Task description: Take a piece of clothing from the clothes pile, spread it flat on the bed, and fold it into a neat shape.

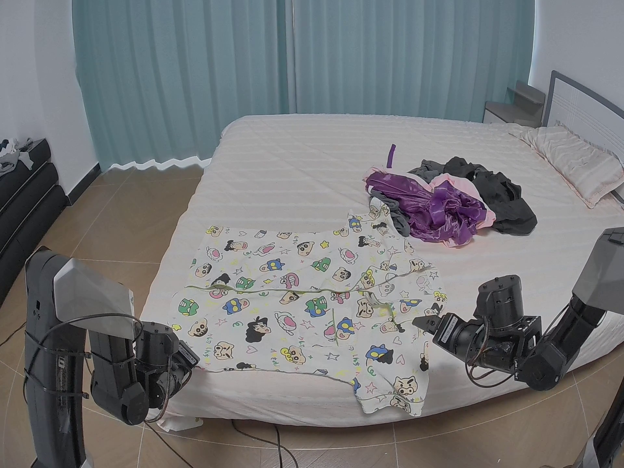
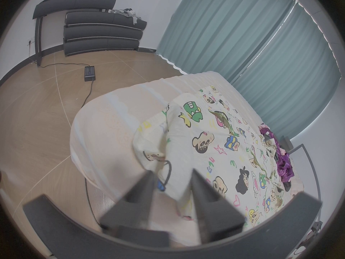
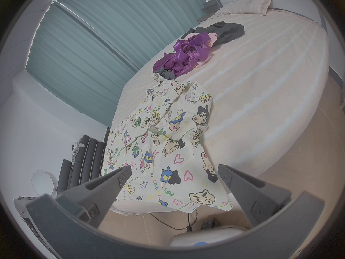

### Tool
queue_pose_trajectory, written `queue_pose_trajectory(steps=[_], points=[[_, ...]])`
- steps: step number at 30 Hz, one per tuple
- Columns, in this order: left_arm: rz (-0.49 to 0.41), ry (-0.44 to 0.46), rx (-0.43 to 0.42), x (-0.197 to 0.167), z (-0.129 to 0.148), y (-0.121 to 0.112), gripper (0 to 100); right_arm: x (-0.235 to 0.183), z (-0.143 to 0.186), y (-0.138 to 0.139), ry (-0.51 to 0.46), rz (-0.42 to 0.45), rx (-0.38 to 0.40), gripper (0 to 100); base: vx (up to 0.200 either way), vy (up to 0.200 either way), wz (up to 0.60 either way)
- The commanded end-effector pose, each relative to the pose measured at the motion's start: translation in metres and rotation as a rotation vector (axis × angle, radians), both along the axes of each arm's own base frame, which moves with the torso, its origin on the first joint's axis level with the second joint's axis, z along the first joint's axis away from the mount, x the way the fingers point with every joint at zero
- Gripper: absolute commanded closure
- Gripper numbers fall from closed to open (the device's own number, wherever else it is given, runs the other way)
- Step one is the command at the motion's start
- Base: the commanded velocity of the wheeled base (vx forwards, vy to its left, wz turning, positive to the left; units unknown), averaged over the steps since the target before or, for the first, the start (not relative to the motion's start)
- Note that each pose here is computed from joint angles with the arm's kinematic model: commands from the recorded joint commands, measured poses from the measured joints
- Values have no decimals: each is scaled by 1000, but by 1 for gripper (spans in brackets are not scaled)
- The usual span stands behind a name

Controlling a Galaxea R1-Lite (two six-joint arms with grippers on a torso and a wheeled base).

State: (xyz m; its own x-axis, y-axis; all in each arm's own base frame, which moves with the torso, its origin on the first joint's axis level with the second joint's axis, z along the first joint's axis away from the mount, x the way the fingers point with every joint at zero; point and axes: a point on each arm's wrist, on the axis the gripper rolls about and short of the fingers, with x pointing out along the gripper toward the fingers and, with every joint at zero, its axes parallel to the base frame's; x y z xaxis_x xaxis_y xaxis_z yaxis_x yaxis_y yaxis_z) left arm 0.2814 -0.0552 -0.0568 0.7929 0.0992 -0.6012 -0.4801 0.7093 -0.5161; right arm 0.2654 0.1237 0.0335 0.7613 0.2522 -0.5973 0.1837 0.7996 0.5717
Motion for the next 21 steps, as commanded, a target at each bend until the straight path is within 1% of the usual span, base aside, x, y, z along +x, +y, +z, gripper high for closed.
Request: queue_pose_trajectory(steps=[1, 3, 6, 8, 10, 14, 16, 19, 21], points=[[40, -28, 6, 5, 2, 4, 100, 16, -19, 8, 29, 6, -21, 0, 0, 0, 0], [62, -38, -2, 6, 4, 5, 100, 21, -27, 10, 40, 23, -42, 0, 0, 0, 0], [83, -85, -26, 9, 10, 5, 100, 29, -42, 11, 51, 64, -111, 0, 0, 0, 0], [94, -133, -47, 12, 14, 6, 100, 39, -55, 10, 59, 90, -160, 0, 0, 0, 0], [95, -149, -50, 13, 14, 6, 100, 44, -61, 10, 61, 116, -187, 0, 0, 0, 0], [94, -152, -53, 13, 13, 6, 100, 53, -59, 15, 93, 181, -175, 0, 0, 0, 0], [95, -148, -56, 12, 13, 6, 100, 64, -57, 18, 114, 198, -186, 0, 0, 0, 0], [94, -147, -57, 12, 13, 5, 100, 73, -53, 19, 115, 199, -195, 0, 0, 0, 0], [90, -143, -56, 11, 12, 4, 100, 86, -53, 25, 130, 206, -200, 0, 0, 0, 0]])
